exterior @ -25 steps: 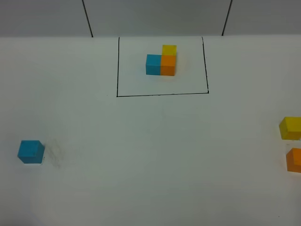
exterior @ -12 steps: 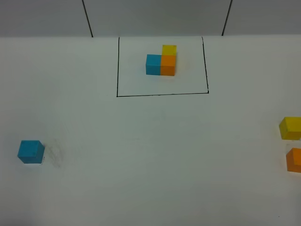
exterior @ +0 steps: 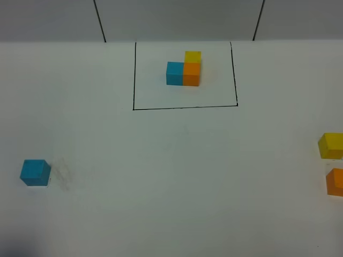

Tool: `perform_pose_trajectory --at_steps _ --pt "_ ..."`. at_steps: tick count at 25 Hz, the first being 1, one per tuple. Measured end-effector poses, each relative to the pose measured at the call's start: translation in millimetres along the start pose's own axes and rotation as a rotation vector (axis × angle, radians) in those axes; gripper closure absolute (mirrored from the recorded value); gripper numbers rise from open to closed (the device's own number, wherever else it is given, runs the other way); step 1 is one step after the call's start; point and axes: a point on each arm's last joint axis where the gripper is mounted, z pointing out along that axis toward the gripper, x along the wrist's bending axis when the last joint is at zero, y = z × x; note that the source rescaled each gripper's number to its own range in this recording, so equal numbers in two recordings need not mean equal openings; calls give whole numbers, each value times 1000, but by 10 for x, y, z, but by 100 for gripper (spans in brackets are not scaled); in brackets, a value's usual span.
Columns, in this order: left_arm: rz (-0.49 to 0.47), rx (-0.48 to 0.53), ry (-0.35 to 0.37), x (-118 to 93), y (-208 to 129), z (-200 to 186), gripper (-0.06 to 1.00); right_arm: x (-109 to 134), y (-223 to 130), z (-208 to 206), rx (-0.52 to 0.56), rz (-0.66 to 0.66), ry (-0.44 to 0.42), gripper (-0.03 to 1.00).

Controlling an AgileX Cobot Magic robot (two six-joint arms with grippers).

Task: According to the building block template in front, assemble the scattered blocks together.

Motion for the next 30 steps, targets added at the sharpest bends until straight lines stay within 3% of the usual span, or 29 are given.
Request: perform_pose_trajectory --at_steps 5,9,12,17,23,30 --pt "3 189 0 -83 495 262 6 0 0 0 0 0 0 24" --pt "14 345 11 -152 825 643 6 0 0 0 0 0 0 24" --pt "24 408 15 -201 999 969 7 0 0 0 0 0 0 24" --pt "44 516 5 -269 1025 1504 12 0 0 0 0 0 0 24" --pt "46 604 -80 -391 942 1989 14 0 0 0 0 0 0 24" --pt "49 689 -82 -424 795 2381 16 0 0 0 0 0 0 24"
